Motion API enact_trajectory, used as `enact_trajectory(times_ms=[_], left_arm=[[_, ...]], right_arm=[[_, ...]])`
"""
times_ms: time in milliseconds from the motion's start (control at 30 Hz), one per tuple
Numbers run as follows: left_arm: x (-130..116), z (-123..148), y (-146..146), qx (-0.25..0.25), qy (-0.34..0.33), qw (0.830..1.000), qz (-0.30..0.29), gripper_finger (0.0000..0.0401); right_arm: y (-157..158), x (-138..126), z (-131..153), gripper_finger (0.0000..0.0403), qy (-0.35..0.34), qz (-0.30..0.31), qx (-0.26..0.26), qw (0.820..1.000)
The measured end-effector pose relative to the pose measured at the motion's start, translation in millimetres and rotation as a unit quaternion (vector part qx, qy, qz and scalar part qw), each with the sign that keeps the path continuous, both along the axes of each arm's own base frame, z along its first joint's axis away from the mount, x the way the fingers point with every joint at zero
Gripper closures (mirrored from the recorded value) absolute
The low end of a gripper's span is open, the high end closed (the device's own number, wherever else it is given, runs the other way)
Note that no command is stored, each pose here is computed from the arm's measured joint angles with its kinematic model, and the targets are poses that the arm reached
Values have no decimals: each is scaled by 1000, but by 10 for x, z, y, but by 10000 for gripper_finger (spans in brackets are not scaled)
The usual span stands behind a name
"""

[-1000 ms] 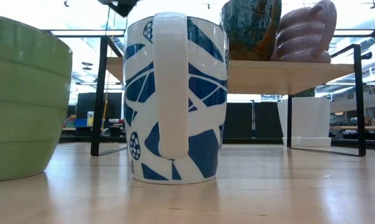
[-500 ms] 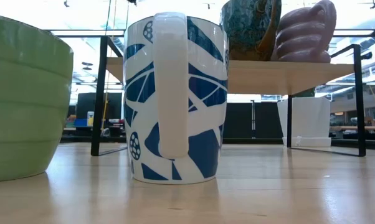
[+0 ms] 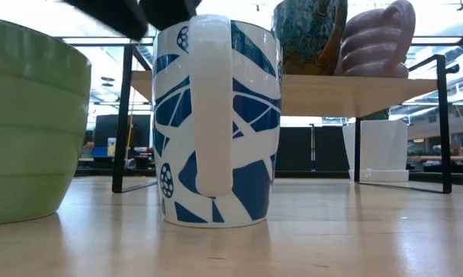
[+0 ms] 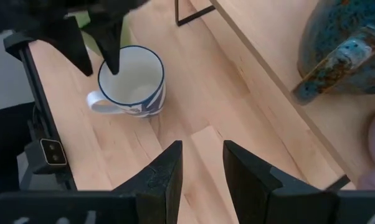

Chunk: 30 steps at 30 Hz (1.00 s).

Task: Place coffee mugs
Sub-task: Put the blue patterned mug on the shelf

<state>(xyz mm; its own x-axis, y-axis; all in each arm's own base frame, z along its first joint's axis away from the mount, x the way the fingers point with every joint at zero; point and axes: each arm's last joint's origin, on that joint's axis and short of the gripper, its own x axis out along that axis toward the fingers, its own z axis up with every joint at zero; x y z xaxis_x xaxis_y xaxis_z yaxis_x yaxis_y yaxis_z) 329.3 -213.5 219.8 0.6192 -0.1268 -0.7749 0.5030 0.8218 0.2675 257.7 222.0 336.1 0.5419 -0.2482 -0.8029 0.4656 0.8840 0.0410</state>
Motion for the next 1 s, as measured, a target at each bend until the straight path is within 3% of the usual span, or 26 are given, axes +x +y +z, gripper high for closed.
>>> enact_trajectory(times_ms=[367,533,600,800,1000], left_arm=[[23,-95,-7,34,3,999,-12,307],[11,-98,-10,29,13,999,-29,374],[9,-74,-19,12,13,999,-41,379],[-59,305,41,-2,-6,998,-58,379],[-134,837,198,23,-46,996,-68,379]], right_arm=[[-2,4,4,283,-7,-2,-5,1000],[0,6,4,283,-8,-2,-4,1000],[0,6,4,283,-8,-2,-4,1000],[15,-6,1,283,0,3,4,1000],[81,-64,2,283,-4,15,1,1000]])
